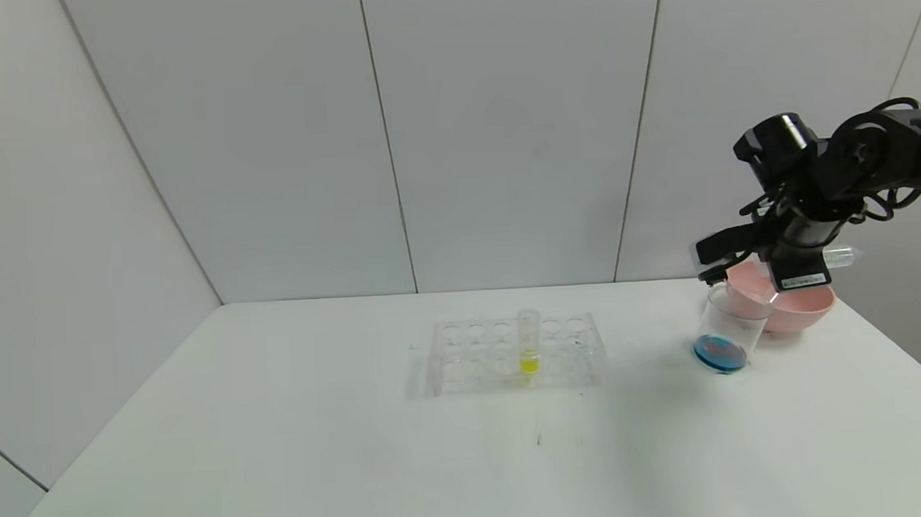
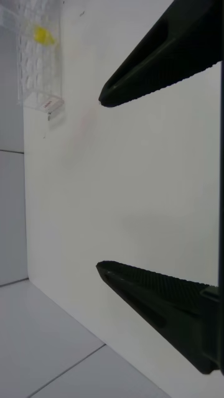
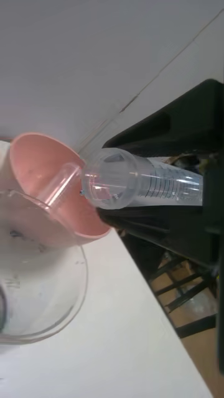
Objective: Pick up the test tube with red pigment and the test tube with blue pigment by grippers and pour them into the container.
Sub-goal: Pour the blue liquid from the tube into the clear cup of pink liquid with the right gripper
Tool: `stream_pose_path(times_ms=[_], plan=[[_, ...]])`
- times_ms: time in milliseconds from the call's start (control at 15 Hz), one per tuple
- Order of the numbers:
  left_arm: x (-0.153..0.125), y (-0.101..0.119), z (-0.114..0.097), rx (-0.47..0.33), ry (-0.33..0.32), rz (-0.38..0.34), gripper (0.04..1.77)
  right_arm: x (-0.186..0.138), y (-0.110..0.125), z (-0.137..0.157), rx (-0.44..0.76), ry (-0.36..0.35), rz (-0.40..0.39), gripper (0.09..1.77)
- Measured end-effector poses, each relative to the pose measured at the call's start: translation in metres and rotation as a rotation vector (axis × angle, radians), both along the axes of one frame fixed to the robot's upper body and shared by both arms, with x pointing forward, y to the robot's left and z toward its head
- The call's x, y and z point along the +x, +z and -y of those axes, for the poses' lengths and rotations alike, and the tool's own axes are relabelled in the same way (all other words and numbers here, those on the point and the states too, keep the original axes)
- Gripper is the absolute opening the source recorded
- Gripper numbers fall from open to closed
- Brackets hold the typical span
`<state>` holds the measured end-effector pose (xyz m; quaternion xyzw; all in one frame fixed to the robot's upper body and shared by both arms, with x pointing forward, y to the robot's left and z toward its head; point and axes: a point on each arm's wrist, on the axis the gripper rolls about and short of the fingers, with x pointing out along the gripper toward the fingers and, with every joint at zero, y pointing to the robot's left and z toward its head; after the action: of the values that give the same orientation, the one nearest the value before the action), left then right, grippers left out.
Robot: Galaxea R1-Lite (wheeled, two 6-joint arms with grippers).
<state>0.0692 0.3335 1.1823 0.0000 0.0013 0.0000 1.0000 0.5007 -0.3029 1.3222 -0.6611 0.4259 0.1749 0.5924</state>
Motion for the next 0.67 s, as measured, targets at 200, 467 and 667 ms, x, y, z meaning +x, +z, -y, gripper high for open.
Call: stream_pose_path(times_ms=[200, 467, 667], plan=[[0.0, 0.0, 0.0, 0.0, 0.0, 0.0, 1.76, -0.002, 0.007, 0.013, 0.2, 0.004, 0.037, 0.5], [0.0, 0.0, 0.0, 0.0, 0.0, 0.0, 1.76, -0.003, 0.018, 0.036, 0.592, 0.006, 0.113, 0.5], [0.0, 0.0, 0.0, 0.0, 0.0, 0.0, 1.76, -0.004, 0.024, 0.046, 0.845, -0.089, 0.195, 0.5]])
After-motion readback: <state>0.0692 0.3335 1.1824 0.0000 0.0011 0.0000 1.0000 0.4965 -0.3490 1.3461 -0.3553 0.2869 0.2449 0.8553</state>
